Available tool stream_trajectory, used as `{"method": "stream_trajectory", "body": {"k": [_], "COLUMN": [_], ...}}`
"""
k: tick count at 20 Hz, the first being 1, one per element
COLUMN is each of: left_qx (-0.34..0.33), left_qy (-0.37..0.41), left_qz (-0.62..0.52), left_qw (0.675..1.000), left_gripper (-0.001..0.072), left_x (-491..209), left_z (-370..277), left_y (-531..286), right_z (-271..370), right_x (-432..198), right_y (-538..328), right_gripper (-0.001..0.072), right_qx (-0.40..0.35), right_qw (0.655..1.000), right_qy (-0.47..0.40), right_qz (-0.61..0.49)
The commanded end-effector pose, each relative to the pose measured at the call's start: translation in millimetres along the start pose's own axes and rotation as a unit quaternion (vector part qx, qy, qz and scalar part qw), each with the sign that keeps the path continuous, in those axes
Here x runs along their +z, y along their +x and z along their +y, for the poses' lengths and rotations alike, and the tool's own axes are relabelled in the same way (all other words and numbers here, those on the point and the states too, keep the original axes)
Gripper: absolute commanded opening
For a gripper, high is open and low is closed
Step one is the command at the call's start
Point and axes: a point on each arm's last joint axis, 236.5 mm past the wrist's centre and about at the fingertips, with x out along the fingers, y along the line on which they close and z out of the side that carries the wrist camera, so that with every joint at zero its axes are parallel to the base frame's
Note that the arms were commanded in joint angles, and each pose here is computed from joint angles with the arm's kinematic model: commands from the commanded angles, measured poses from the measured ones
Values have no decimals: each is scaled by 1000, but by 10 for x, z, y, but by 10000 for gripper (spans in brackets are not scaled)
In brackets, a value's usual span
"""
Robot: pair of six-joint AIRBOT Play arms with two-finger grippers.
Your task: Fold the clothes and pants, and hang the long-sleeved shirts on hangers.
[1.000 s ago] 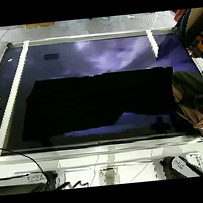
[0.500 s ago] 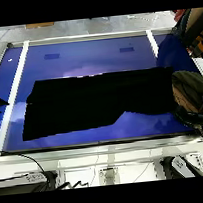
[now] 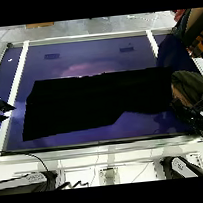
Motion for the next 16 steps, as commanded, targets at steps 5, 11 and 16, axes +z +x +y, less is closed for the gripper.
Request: {"method": "stream_trajectory", "body": {"k": [5, 11, 16], "left_qx": [59, 64, 67], "left_qy": [14, 23, 16], "left_qz": [-102, -116, -99], "left_qw": [993, 991, 993], "left_gripper": [608, 610, 610], "left_x": [-224, -376, -481], "left_z": [76, 22, 111], "left_y": [-163, -226, -81], "right_z": [-14, -66, -130], "right_x": [-187, -451, 47], "right_y": [44, -3, 25], "right_gripper": [464, 575, 499], "right_qx": [-14, -30, -48], "right_qw": [998, 995, 998], "right_qy": [46, 28, 30], "right_qz": [31, 92, -6]}}
